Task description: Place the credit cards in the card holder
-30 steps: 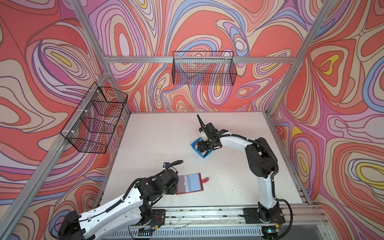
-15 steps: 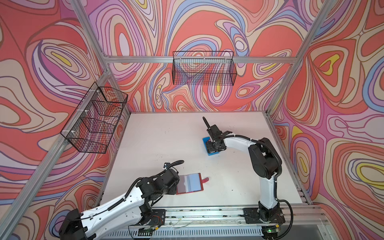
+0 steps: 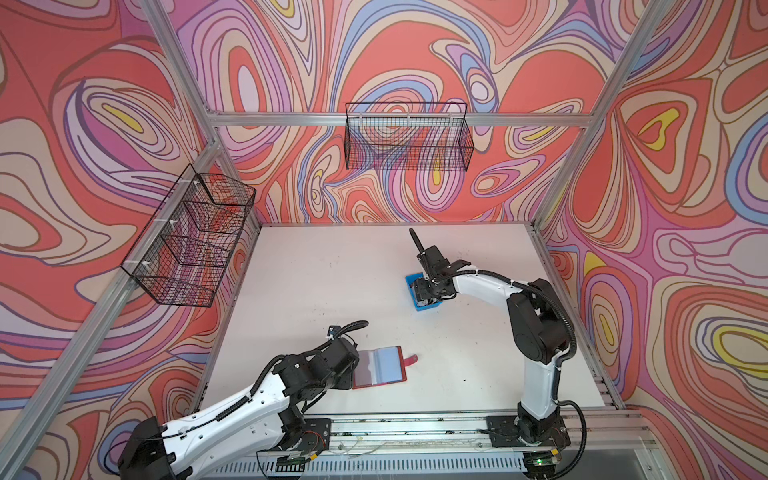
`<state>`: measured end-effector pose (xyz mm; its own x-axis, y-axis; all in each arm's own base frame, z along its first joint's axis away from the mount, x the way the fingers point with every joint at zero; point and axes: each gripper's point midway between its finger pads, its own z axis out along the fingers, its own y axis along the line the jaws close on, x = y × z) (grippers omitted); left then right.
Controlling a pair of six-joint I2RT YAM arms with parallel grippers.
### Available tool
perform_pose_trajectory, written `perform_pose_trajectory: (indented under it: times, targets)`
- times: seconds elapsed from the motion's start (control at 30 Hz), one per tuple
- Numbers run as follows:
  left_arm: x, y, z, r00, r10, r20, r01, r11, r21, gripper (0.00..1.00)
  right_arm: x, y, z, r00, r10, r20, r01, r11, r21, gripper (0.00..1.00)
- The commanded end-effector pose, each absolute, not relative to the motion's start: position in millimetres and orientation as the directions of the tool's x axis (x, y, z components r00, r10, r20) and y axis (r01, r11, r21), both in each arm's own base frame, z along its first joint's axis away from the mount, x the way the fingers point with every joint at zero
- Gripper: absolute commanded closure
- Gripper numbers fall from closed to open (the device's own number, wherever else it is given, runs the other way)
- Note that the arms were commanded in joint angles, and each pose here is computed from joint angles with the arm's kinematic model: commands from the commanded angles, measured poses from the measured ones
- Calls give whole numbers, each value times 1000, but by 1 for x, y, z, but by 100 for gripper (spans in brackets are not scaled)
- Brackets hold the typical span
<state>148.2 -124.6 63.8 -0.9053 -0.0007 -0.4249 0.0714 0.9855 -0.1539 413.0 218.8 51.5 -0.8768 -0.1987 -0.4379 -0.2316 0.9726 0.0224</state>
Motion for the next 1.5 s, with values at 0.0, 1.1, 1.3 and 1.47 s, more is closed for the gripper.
perform_pose_trajectory:
  times: [0.0,1.1,1.3,1.47]
  targets:
    - [149,-124,65,-902,4,-431,74,986,-146,40,411,219,56,-874,-197,-443,-236,971,33,31]
    - [149,-124,65,-903,4,-430,74,986,-148,40,419,203,58,-846,-257,-467,-170,960,-221,34]
    - [149,-124,65,-902,4,-431,74,987,-146,40,418,206,62,-838,-275,-471,-170,952,-253,35]
    - [149,-124,65,-902,5,-431,75,987,-145,40,417,206,63,-836,-280,-472,-171,950,-261,32]
